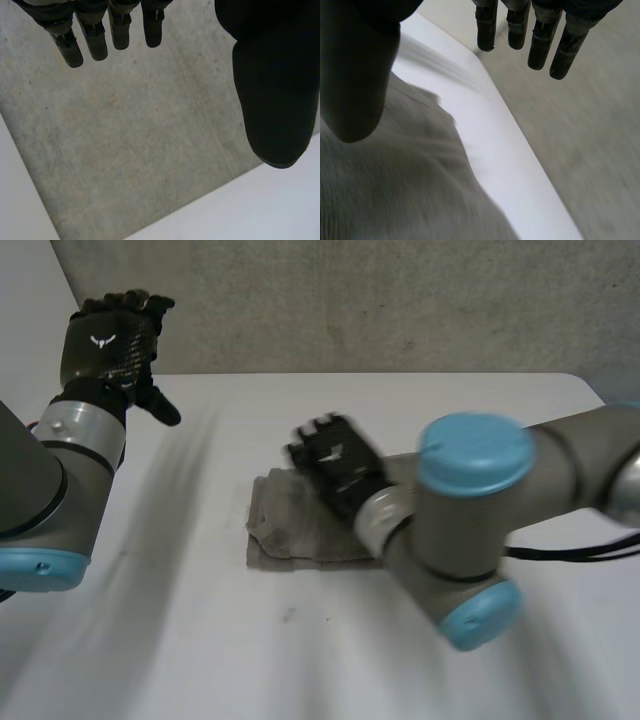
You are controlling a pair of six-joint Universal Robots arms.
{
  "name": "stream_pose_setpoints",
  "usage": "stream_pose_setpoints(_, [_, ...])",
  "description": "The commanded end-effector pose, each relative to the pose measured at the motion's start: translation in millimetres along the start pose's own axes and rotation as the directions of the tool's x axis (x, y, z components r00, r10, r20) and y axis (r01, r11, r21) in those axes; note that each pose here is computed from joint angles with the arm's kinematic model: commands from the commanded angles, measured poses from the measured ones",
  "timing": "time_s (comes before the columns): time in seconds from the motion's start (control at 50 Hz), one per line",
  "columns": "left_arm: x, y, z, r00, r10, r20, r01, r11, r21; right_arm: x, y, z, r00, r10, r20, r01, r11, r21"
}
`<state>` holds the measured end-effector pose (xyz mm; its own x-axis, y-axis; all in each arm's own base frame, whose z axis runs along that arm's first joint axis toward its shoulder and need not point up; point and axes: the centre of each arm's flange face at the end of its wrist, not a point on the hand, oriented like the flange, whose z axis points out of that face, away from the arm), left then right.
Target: Fold the towel.
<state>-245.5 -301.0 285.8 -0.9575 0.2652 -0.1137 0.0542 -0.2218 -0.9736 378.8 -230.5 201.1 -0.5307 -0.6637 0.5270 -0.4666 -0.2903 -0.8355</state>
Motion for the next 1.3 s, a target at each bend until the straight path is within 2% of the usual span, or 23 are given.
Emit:
stream_pose_setpoints(0.02, [6,-14,3,0.999,-0.038,-0.018,0.039,0.999,0.017,45,71,-24,0.983,0.142,-0.114,-0.165,0.960,-0.227])
stream_pose_setpoints(0.04, [7,-16,3,0.998,-0.051,-0.021,0.051,0.999,0.013,45,71,-24,0.983,0.142,-0.114,-0.165,0.960,-0.228])
stream_pose_setpoints(0.06, [9,-15,2,0.998,-0.064,-0.028,0.064,0.998,0.001,52,92,-30,0.980,0.142,-0.138,-0.177,0.943,-0.281])
stream_pose_setpoints(0.14, [16,-11,1,0.995,-0.087,-0.048,0.085,0.996,-0.031,67,125,-36,0.973,0.131,-0.188,-0.191,0.919,-0.345])
stream_pose_setpoints(0.28, [25,-3,-5,0.991,-0.117,-0.071,0.103,0.979,-0.176,82,155,-30,0.964,0.133,-0.229,-0.210,0.912,-0.353])
stream_pose_setpoints(0.38, [23,-8,-10,0.979,-0.199,-0.047,0.180,0.949,-0.257,88,154,-25,0.964,0.130,-0.232,-0.205,0.919,-0.338])
stream_pose_setpoints(0.52, [17,-18,-11,0.966,-0.258,-0.016,0.243,0.928,-0.282,124,92,-11,0.948,0.090,-0.305,-0.142,0.978,-0.155])
stream_pose_setpoints(0.56, [17,-18,-11,0.966,-0.259,-0.014,0.245,0.928,-0.280,116,76,-7,0.956,0.086,-0.282,-0.126,0.984,-0.127])
stream_pose_setpoints(0.6, [16,-18,-12,0.966,-0.259,-0.013,0.245,0.928,-0.281,87,54,-6,0.975,0.099,-0.198,-0.122,0.986,-0.109])
stream_pose_setpoints(0.72, [16,-16,-13,0.967,-0.253,-0.015,0.238,0.927,-0.289,67,73,-19,0.969,0.196,-0.153,-0.223,0.957,-0.184])
stream_pose_setpoints(0.82, [17,-16,-13,0.967,-0.252,-0.018,0.236,0.927,-0.290,61,114,-38,0.951,0.261,-0.166,-0.299,0.913,-0.277])
stream_pose_setpoints(1.1, [18,-15,-14,0.967,-0.253,-0.021,0.236,0.927,-0.292,65,140,-36,0.948,0.266,-0.174,-0.304,0.920,-0.247])
stream_pose_setpoints(1.3, [20,-16,-16,0.967,-0.254,-0.028,0.235,0.926,-0.295,86,136,-32,0.945,0.227,-0.234,-0.274,0.941,-0.196])
